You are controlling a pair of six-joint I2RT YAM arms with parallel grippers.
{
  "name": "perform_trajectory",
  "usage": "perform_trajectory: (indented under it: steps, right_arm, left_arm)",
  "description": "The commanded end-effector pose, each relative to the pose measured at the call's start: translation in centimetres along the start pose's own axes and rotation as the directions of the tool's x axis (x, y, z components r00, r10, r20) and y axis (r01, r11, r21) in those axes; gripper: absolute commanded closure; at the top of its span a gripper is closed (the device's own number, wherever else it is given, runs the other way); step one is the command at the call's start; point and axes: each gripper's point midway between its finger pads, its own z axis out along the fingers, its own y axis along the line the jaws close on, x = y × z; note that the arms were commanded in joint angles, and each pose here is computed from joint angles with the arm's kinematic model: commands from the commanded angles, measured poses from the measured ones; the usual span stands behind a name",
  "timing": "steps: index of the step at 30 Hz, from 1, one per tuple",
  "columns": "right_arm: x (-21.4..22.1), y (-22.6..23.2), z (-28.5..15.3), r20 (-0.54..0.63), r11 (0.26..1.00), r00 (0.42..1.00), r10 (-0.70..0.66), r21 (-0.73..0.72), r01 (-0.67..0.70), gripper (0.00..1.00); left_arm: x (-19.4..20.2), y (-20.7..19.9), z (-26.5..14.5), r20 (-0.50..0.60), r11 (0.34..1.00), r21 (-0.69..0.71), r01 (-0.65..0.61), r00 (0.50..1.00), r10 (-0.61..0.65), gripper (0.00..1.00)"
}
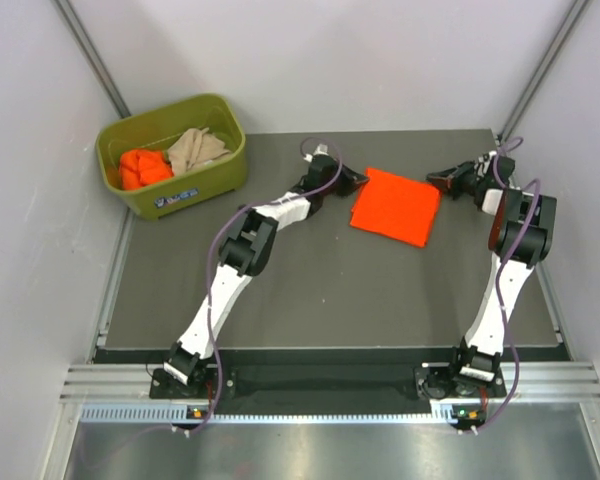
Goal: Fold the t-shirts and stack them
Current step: Fold the tshirt, then neatly place the folded tshirt to the corner
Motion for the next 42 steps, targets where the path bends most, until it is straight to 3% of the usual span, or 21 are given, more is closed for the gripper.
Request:
perform_trajectory:
  steps: [1,3,6,10,12,16,21,26,34,39,42]
  right_arm:
    - [-2.1,5.6,-1.9,0.031,0.984,0.985,-0.172,0.043,0.170,0.84]
    - [-2.3,6.8,-3.4,0.017,0.965,0.973,-0.229,0.136,0.224,0.72]
    - [-1.8,7.4,-5.8,-0.005,0.927,0.953,-0.302,0.233,0.295,0.57]
    - [-0.3,6.2,-8.4,-0.044,0.879,0.936,-0.350,0.329,0.344,0.36]
    - [1.0,5.2,-9.2,-0.078,0.858,0.920,-0.384,0.338,0.387,0.25]
    - [2.8,2.2,-9.6,-0.140,0.824,0.893,-0.428,0.346,0.449,0.15]
    - [2.8,0.2,-9.4,-0.143,0.792,0.863,-0.485,0.346,0.503,0.14]
    - [2.8,-1.1,-7.8,-0.117,0.822,0.868,-0.482,0.283,0.494,0.17]
    - [3.9,-3.5,-5.5,-0.142,0.868,0.901,-0.411,0.241,0.434,0.25]
    - [5.3,-5.0,-3.8,-0.190,0.883,0.912,-0.364,0.242,0.403,0.36]
    - [5.9,-5.7,-3.0,-0.219,0.879,0.912,-0.346,0.265,0.397,0.50]
  left_arm:
    - [-0.8,-8.3,-5.7,-0.090,0.968,0.032,-0.250,0.964,0.251,1.00]
    - [-0.6,-9.3,-9.2,-0.139,0.935,0.005,-0.355,0.926,0.352,1.00]
    - [-0.3,-10.6,-13.7,-0.202,0.884,-0.005,-0.467,0.867,0.456,0.90]
    - [0.8,-12.2,-18.9,-0.283,0.780,0.051,-0.623,0.740,0.610,0.75]
    - [2.0,-12.7,-21.9,-0.334,0.764,0.079,-0.640,0.705,0.626,0.69]
    - [3.9,-12.5,-26.6,-0.374,0.738,0.131,-0.662,0.657,0.655,0.60]
    - [5.8,-11.4,-32.4,-0.385,0.742,0.126,-0.659,0.657,0.649,0.55]
    - [6.2,-10.9,-36.7,-0.354,0.747,0.092,-0.659,0.679,0.643,0.51]
    - [3.7,-9.7,-38.4,-0.330,0.766,-0.012,-0.643,0.726,0.604,0.49]
    - [2.6,-9.2,-38.3,-0.324,0.782,-0.037,-0.622,0.748,0.580,0.48]
    - [1.9,-9.0,-38.0,-0.326,0.784,-0.041,-0.619,0.750,0.575,0.48]
